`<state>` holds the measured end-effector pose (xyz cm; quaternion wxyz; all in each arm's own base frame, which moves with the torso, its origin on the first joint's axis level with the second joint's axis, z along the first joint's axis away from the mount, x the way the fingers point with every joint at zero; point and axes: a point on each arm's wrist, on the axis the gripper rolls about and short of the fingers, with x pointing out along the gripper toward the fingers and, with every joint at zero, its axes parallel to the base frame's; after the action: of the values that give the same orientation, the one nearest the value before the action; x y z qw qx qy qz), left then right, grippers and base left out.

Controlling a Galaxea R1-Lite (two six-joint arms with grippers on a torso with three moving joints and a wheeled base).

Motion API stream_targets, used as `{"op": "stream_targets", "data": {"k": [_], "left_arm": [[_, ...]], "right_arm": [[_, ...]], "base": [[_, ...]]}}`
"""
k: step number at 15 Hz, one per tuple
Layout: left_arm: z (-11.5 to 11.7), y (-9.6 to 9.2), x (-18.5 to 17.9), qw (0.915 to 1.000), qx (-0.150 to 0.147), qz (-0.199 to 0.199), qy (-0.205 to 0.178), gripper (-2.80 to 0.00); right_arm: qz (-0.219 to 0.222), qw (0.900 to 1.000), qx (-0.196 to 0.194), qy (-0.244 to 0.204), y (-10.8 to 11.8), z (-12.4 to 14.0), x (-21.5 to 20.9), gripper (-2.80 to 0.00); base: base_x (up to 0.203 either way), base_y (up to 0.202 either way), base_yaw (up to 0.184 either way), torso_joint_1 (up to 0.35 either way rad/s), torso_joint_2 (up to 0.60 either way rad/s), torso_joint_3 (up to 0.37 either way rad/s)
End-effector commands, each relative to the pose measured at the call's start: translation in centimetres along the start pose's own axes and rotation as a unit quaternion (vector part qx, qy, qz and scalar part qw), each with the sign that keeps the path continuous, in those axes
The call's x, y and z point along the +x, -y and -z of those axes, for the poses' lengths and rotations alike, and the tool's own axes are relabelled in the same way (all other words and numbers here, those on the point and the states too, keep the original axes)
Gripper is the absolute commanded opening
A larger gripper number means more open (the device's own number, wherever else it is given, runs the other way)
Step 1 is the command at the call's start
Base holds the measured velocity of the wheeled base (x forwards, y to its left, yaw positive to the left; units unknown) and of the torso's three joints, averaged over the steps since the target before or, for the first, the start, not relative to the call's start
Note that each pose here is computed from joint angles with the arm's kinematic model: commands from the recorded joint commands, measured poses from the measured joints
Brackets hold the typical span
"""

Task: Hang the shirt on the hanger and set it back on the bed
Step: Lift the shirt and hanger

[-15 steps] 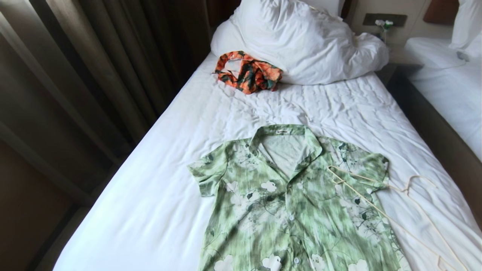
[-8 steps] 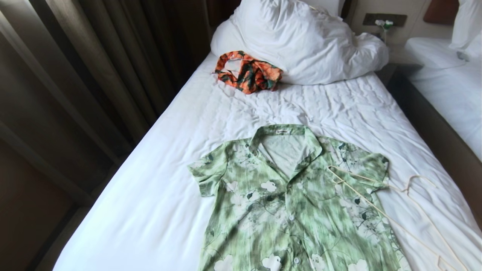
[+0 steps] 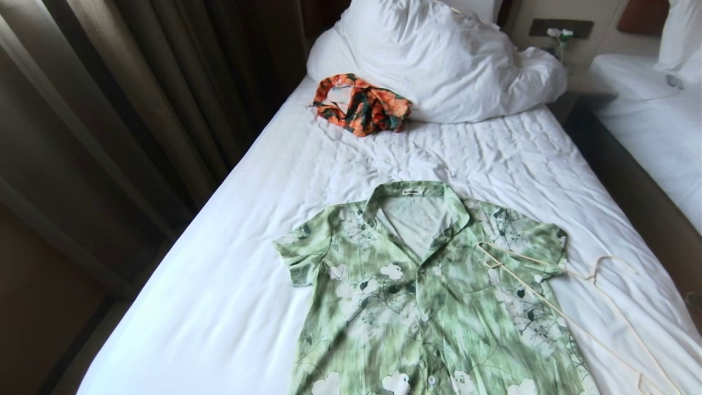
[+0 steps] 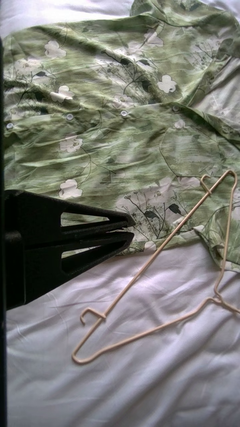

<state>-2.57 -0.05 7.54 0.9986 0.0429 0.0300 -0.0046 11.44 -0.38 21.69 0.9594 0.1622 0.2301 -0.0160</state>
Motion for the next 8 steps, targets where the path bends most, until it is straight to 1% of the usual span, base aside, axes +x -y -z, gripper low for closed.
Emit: {"op": "stream_targets", "data": {"k": [1,3,4,6,8], "left_arm": [[0.0,0.0,0.0,1.0000,0.000,0.000,0.000,-2.80],[0.0,0.0,0.0,1.0000,0.000,0.000,0.000,-2.80],[0.0,0.0,0.0,1.0000,0.000,0.000,0.000,-2.80],[0.0,0.0,0.0,1.0000,0.000,0.000,0.000,-2.80],[0.0,0.0,0.0,1.0000,0.000,0.000,0.000,-2.80]], "right_arm": [[0.028,0.996,0.029,-0.078,1.0,-0.8,4.8,-2.80],[0.042,0.990,0.065,-0.118,2.7,-1.5,8.0,-2.80],[0.054,0.985,0.083,-0.144,4.0,-1.6,9.8,-2.80],[0.078,0.972,0.118,-0.187,7.3,-1.5,13.1,-2.80],[0.091,0.965,0.148,-0.199,10.8,-2.0,14.6,-2.80]], "base": [[0.000,0.000,0.000,0.000,0.00,0.000],[0.000,0.000,0.000,0.000,0.00,0.000],[0.000,0.000,0.000,0.000,0.00,0.000],[0.000,0.000,0.000,0.000,0.00,0.000],[0.000,0.000,0.000,0.000,0.00,0.000]]}}
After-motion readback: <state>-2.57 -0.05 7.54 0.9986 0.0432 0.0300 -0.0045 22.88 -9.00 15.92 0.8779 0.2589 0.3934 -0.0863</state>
